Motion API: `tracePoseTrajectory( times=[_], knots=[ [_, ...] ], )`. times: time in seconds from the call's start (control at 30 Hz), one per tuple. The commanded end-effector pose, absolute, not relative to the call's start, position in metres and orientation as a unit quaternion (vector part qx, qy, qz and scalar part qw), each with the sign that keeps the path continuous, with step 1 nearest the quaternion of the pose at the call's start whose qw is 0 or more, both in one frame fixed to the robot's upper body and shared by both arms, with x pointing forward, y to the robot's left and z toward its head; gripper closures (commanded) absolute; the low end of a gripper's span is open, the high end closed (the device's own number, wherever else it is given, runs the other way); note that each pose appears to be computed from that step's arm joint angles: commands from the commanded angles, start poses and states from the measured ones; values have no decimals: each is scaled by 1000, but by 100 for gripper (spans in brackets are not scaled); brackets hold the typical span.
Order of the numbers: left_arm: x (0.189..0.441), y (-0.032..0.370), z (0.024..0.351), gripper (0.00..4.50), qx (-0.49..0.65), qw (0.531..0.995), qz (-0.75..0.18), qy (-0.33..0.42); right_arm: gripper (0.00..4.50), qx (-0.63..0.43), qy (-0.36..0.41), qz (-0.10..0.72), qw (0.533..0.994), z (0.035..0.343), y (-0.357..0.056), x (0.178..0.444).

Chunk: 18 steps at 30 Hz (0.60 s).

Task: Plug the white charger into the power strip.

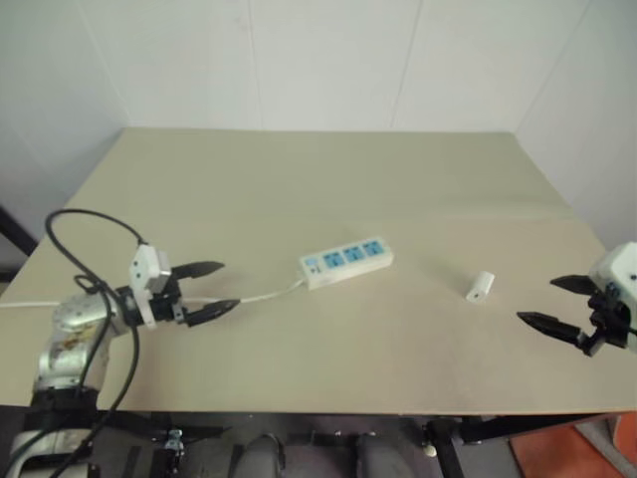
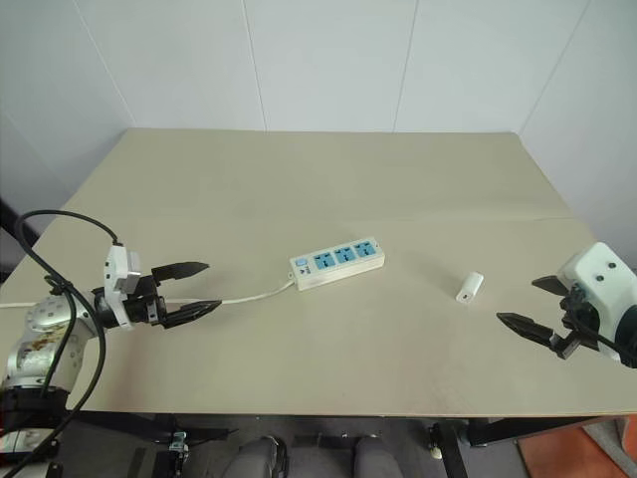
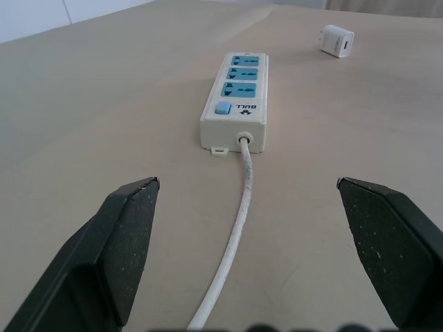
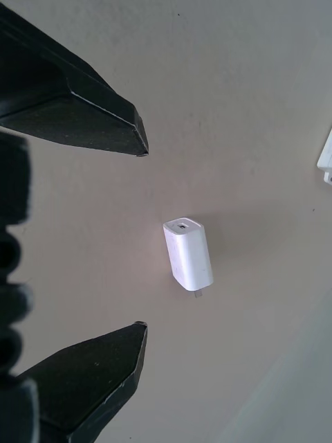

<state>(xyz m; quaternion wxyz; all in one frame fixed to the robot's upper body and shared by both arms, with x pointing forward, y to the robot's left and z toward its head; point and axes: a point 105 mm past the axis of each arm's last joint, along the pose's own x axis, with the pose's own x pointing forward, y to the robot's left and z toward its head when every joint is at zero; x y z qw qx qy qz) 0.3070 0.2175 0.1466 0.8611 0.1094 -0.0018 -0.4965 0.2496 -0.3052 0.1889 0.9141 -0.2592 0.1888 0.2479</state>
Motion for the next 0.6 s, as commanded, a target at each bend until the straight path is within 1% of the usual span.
tracePoseTrajectory(
  times=[0.03, 0.13, 0.37, 0.47, 0.6],
  knots=[
    [311, 216, 154, 2, 121, 860, -495, -18, 0, -274, 173, 244, 914, 200, -302, 250],
    [317, 211, 151, 2, 109, 861, -497, -22, 0, -273, 173, 244, 914, 199, -301, 251],
    [344, 175, 136, 2, 61, 841, -537, -24, 0, -274, 173, 255, 911, 194, -289, 256],
    [356, 159, 122, 2, 73, 833, -548, -7, 0, -272, 159, 270, 910, 197, -277, 260],
    [369, 143, 98, 2, 128, 826, -548, 36, 0, -272, 152, 293, 904, 199, -260, 262]
  ],
)
